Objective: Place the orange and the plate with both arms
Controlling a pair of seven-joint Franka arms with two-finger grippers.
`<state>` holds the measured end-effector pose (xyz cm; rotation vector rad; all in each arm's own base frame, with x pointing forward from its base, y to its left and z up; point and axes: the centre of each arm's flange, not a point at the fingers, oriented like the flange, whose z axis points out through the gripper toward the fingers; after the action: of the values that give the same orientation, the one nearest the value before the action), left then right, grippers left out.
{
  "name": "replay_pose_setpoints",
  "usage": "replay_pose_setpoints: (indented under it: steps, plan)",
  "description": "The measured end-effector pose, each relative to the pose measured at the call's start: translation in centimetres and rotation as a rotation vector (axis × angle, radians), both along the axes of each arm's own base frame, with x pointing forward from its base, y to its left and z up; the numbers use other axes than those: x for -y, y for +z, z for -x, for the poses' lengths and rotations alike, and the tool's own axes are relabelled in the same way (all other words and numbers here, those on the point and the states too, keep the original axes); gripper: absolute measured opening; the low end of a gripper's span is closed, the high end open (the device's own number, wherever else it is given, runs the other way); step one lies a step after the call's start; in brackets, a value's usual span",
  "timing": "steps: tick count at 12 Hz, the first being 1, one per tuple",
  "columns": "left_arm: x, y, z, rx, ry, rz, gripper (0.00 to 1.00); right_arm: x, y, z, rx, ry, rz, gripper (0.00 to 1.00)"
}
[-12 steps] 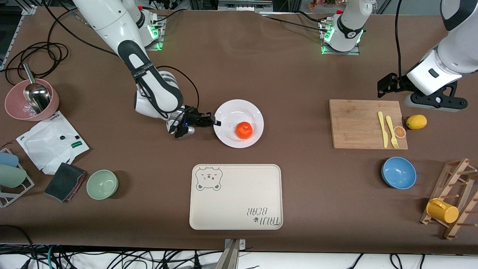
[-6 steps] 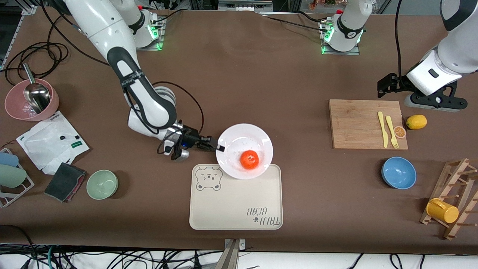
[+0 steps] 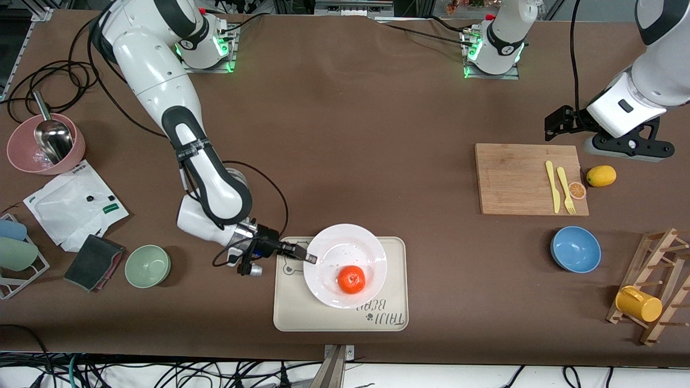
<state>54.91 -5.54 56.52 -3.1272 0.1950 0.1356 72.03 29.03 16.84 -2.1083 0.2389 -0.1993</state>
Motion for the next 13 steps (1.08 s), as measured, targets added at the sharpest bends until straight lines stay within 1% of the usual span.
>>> replay_pose_setpoints:
  steps: [2,4,7,8,9,10,11,12,13]
  plan:
    - [0.0,0.0,0.0,0.000,0.000,0.000,1.00,1.3,-2.0,-1.0,-0.009,0.003,0.004,0.05]
    - [0.0,0.0,0.0,0.000,0.000,0.000,1.00,1.3,-3.6,-0.9,-0.020,0.005,0.005,0.05]
    - [0.0,0.0,0.0,0.000,0.000,0.000,1.00,0.5,-4.0,-0.6,-0.022,0.015,0.006,0.05]
    - [0.0,0.0,0.0,0.000,0.000,0.000,1.00,0.4,-3.9,-0.6,-0.018,0.019,0.009,0.12]
    - [0.0,0.0,0.0,0.000,0.000,0.000,1.00,0.6,-3.8,-0.8,-0.009,0.025,0.021,0.23]
    - [0.0,0.0,0.0,0.000,0.000,0.000,1.00,0.7,-3.6,-0.9,0.002,0.036,0.038,0.34]
    - [0.0,0.0,0.0,0.000,0.000,0.000,1.00,0.8,-3.5,-1.1,0.012,0.047,0.051,0.48]
    - [0.0,0.0,0.0,0.000,0.000,0.000,1.00,0.8,-3.3,-1.2,0.028,0.067,0.075,0.52]
    - [0.0,0.0,0.0,0.000,0.000,0.000,1.00,0.8,-3.0,-1.3,0.048,0.097,0.112,0.53]
